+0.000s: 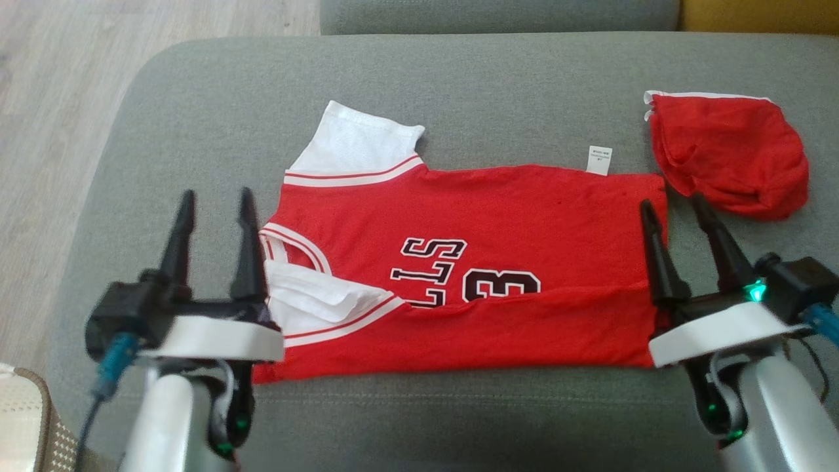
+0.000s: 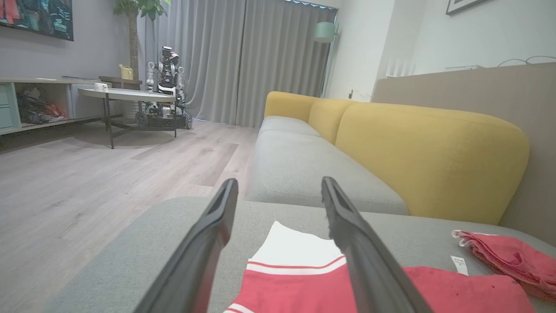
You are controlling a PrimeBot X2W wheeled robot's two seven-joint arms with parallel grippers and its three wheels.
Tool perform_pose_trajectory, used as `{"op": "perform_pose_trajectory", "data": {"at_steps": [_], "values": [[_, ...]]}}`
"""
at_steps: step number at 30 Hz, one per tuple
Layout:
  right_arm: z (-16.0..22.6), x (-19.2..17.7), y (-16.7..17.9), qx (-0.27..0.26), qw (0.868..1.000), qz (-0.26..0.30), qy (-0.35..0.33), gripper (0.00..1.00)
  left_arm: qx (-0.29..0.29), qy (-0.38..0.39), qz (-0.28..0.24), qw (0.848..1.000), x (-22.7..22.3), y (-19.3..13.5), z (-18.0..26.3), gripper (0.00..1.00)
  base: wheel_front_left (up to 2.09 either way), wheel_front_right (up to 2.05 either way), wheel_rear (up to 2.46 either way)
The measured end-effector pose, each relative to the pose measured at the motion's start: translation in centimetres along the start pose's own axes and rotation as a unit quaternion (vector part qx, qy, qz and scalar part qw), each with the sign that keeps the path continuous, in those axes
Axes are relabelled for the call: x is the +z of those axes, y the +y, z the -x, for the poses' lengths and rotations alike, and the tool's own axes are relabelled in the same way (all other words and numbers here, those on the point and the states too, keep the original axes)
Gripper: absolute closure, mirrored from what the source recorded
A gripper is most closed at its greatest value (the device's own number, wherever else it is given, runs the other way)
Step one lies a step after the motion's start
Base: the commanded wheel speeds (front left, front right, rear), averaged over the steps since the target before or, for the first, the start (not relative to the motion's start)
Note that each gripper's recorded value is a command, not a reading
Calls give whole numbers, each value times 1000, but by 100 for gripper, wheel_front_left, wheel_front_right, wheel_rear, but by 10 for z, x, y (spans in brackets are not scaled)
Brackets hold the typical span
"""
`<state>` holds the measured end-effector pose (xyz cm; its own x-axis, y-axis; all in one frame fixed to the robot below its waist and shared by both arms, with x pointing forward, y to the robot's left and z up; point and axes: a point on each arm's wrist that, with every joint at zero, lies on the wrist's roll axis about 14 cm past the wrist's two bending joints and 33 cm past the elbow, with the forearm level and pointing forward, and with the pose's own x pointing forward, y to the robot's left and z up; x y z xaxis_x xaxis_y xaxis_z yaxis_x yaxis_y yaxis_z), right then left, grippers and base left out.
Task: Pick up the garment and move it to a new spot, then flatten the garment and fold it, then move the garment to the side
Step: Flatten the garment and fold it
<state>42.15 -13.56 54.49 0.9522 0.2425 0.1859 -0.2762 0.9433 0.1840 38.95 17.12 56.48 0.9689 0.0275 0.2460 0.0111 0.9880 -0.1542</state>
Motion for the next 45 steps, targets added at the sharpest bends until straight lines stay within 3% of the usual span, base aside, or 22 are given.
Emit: {"op": "perform_pose_trajectory", "data": {"at_steps": [14, 25, 34, 42, 45], "values": [[9, -24, 13, 3, 1000, 10, 28, 0, -32, 58, -17, 998, -40, -23, 7, 0, 0, 0, 0], [-22, -35, -5, -6, 1000, 12, 28, 0, -113, 134, -71, 982, -103, -34, -56, 0, 0, 0, 0], [-49, -48, -19, -4, 999, 26, 35, 0, -127, 273, -127, 945, -157, -7, -148, 0, 0, 0, 0], [-49, -62, -42, -31, 998, 29, 51, 0, -119, 402, -140, 897, -218, 5, -164, 0, 0, 0, 0], [-46, -67, -48, -41, 997, 30, 58, 0, -132, 419, -140, 887, -232, -2, -166, 0, 0, 0, 0]]}}
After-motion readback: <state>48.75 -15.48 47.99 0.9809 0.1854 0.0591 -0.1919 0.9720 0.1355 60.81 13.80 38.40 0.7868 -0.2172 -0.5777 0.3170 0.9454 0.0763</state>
